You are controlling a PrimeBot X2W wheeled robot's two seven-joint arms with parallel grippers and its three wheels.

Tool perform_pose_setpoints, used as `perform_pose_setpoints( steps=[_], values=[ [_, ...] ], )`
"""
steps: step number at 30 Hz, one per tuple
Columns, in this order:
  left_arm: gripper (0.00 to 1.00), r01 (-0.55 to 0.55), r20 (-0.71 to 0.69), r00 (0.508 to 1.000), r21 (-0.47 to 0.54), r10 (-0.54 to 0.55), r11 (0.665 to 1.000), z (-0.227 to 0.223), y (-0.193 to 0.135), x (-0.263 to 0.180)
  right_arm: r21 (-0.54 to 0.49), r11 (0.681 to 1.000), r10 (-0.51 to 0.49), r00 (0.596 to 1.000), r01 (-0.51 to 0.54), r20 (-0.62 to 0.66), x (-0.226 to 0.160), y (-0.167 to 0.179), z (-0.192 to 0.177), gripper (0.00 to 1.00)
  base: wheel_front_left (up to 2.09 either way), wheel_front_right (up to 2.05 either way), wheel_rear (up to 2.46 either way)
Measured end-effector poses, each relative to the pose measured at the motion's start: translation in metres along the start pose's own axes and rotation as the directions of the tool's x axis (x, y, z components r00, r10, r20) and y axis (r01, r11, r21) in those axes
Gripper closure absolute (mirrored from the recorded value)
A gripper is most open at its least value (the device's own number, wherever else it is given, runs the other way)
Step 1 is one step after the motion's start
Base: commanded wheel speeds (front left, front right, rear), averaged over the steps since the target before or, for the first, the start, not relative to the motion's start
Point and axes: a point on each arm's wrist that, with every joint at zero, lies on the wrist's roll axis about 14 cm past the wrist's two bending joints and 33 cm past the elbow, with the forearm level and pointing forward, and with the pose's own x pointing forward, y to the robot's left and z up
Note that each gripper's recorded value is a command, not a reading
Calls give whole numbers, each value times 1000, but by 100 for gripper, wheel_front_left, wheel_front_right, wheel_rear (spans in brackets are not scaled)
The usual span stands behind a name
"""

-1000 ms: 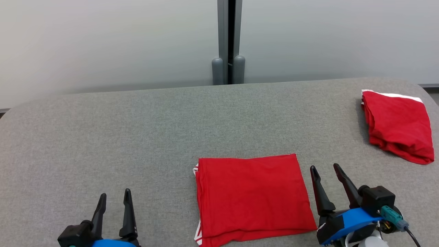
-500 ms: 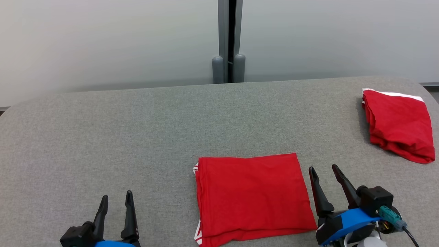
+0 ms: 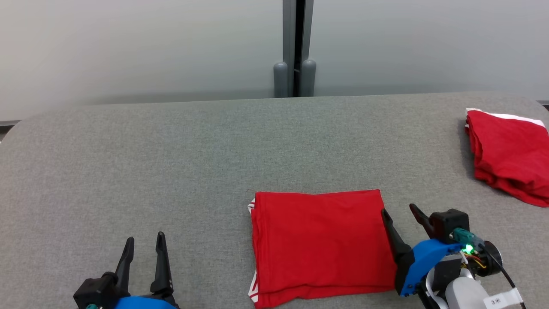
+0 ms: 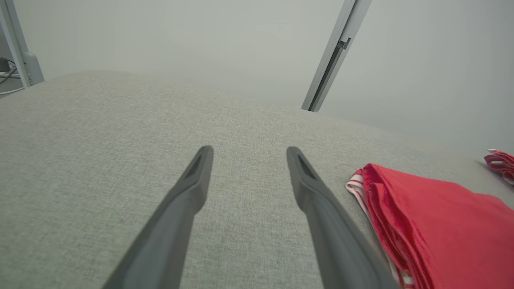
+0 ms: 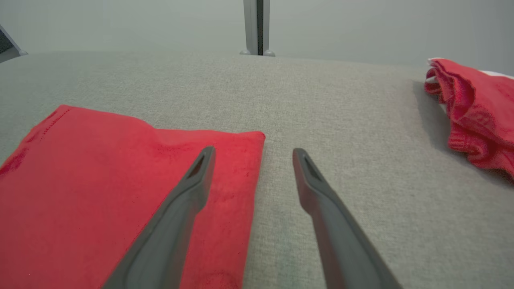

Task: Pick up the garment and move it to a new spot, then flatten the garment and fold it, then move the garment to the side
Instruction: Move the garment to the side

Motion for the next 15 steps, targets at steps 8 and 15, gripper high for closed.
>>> perform_pose_setpoints(
  steps=[8,15],
  values=[
    [0,-32,-8,999,6,32,999,-3,10,-2,-56,998,2,946,-22,-325,6,0,-45,0,0,0,0],
    [0,-48,-26,998,1,48,999,-9,15,-1,-21,998,48,885,-65,-462,9,11,-65,0,0,0,0]
  ],
)
